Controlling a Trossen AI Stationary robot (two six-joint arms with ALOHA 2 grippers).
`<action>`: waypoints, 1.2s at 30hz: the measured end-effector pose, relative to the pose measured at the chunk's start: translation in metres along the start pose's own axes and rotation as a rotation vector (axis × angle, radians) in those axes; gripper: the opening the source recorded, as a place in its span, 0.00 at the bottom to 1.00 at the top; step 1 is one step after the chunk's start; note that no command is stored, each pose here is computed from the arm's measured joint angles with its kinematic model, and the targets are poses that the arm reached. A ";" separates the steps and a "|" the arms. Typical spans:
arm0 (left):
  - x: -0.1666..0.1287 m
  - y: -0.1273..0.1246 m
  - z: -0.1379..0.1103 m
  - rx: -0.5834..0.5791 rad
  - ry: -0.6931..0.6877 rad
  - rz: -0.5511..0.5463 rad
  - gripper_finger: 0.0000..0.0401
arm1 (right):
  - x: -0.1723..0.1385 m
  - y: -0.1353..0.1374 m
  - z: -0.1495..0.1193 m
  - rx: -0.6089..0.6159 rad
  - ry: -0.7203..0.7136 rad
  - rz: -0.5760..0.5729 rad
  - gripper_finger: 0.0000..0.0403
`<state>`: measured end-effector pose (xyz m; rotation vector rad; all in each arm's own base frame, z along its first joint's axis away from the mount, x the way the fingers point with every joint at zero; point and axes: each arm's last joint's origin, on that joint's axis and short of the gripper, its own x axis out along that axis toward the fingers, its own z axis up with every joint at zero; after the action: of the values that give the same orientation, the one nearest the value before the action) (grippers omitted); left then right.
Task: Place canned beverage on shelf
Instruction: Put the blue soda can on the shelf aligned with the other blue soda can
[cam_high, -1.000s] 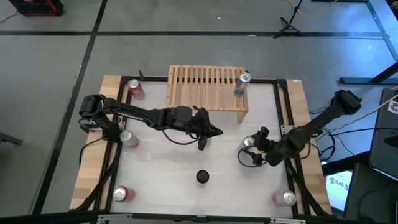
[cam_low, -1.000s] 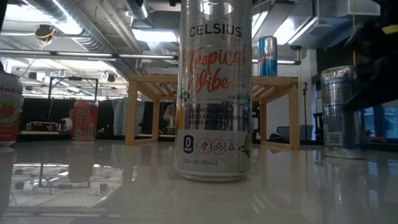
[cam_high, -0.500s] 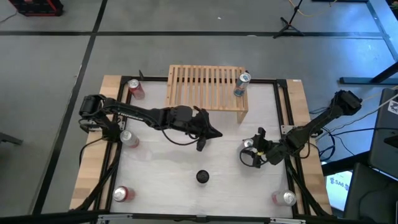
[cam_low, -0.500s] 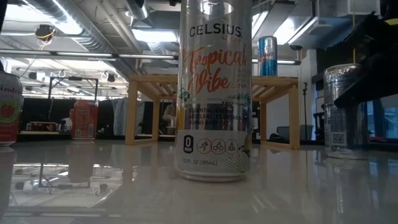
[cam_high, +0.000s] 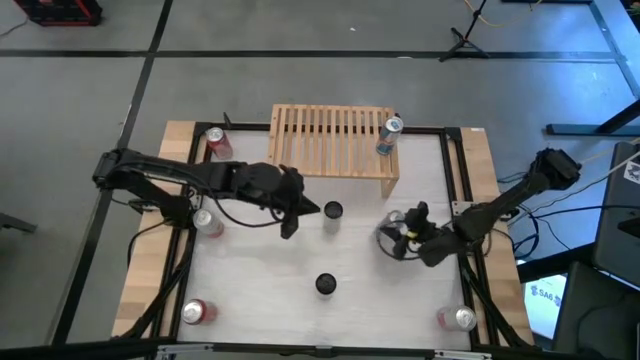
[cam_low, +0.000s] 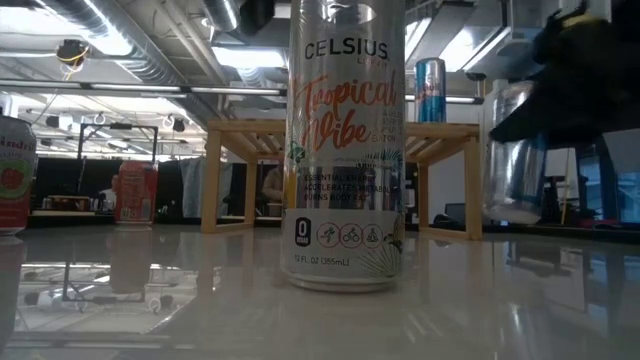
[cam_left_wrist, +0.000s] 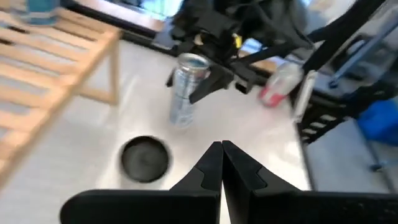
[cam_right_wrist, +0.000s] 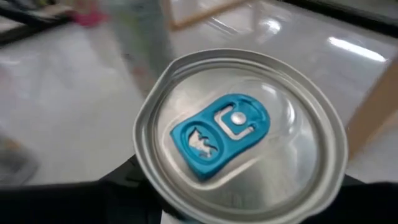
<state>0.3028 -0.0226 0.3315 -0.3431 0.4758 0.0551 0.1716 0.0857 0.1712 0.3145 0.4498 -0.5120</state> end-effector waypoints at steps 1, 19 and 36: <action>-0.002 0.001 -0.001 0.012 0.014 0.017 0.00 | 0.005 0.002 0.003 0.003 0.015 -0.040 0.50; -0.040 0.006 0.007 0.161 -0.043 0.133 0.00 | 0.072 0.049 0.010 0.175 0.039 -0.553 0.50; -0.041 0.012 0.010 0.152 -0.035 0.085 0.00 | 0.067 0.049 0.013 0.160 0.095 -0.539 0.97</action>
<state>0.2693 -0.0073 0.3544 -0.1726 0.4572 0.1064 0.2542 0.0941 0.1578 0.3730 0.5898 -1.0652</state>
